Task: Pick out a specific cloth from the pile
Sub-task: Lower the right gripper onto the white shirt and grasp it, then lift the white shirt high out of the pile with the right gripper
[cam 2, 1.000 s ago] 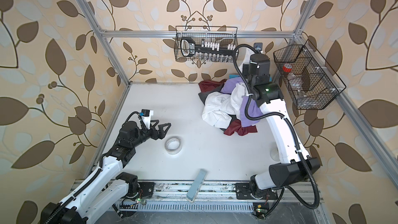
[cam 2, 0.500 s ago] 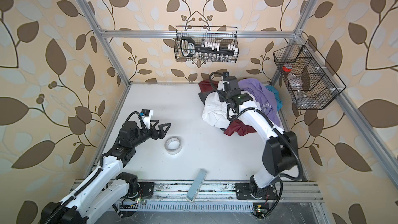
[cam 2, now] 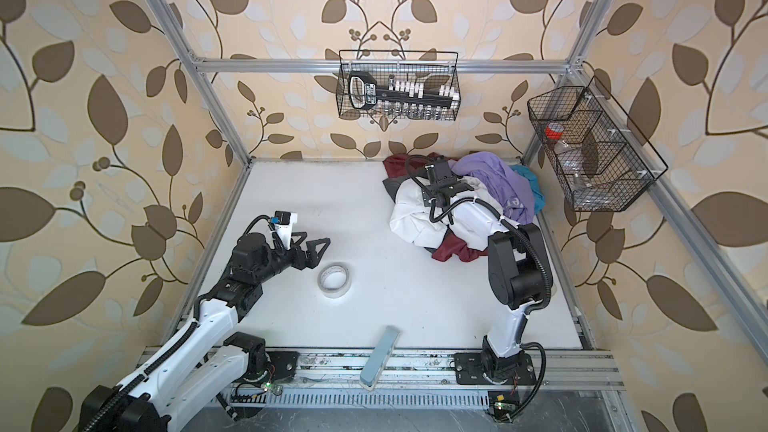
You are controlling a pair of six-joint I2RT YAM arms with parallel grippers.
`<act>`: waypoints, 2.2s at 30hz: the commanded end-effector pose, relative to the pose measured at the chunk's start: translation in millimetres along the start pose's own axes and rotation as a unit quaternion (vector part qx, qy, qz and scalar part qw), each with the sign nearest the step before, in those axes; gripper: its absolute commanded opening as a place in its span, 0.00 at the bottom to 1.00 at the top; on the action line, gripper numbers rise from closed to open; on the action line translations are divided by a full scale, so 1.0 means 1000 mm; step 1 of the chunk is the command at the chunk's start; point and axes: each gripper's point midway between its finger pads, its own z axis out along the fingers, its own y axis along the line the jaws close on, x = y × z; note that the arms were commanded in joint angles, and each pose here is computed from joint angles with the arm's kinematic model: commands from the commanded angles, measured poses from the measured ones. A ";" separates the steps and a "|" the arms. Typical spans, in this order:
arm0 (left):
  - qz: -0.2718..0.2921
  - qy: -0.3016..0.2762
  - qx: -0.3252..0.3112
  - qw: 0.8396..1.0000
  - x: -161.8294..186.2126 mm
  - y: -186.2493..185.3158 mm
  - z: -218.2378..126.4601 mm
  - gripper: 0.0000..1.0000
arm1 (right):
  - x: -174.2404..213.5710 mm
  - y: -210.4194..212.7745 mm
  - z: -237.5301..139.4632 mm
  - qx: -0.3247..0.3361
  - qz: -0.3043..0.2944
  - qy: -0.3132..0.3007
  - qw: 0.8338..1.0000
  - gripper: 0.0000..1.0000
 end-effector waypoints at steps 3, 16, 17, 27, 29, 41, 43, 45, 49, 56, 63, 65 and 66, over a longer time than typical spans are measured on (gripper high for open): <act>0.016 -0.007 0.004 1.000 -0.006 -0.004 0.000 0.99 | -0.007 -0.020 -0.023 0.034 -0.003 -0.028 0.999 0.99; 0.016 -0.004 0.006 1.000 -0.005 -0.005 0.001 0.99 | 0.068 0.011 0.061 -0.062 0.004 0.109 0.992 1.00; 0.016 -0.004 0.006 1.000 -0.004 -0.005 0.001 0.99 | 0.074 0.017 0.065 -0.075 0.008 0.115 0.991 1.00; 0.017 -0.005 0.005 1.000 -0.005 -0.005 0.000 0.99 | 0.085 0.012 0.071 -0.101 0.054 0.131 0.985 0.06; 0.017 -0.005 0.005 1.000 -0.005 -0.005 0.000 0.99 | 0.077 0.000 0.063 -0.087 0.061 0.119 0.987 0.00; 0.019 -0.013 0.008 1.000 -0.009 -0.007 -0.003 0.99 | -0.037 -0.073 -0.066 -0.049 0.130 -0.086 0.987 0.00; 0.020 -0.015 0.009 1.000 -0.010 -0.008 -0.003 0.99 | -0.053 -0.087 -0.092 -0.044 0.143 -0.120 0.981 0.00; 0.020 -0.016 0.010 1.000 -0.010 -0.009 -0.004 0.99 | -0.068 -0.099 -0.120 -0.040 0.154 -0.157 0.975 0.00; 0.021 -0.018 0.010 1.000 -0.010 -0.009 -0.004 0.99 | -0.097 -0.121 -0.177 -0.048 0.181 -0.235 0.954 0.00; 0.022 -0.022 0.009 0.999 -0.012 -0.010 -0.006 0.99 | -0.154 -0.143 -0.305 -0.136 0.223 -0.396 0.880 0.00; 0.022 -0.029 0.000 0.999 -0.013 -0.009 -0.009 0.99 | -0.194 -0.137 -0.401 -0.265 0.228 -0.496 0.794 0.00; 0.023 -0.030 -0.001 0.999 -0.014 -0.009 -0.009 0.99 | -0.204 -0.136 -0.421 -0.293 0.224 -0.514 0.774 0.00; 0.023 -0.030 -0.002 0.999 -0.014 -0.009 -0.010 0.99 | -0.209 -0.134 -0.430 -0.308 0.223 -0.521 0.764 0.00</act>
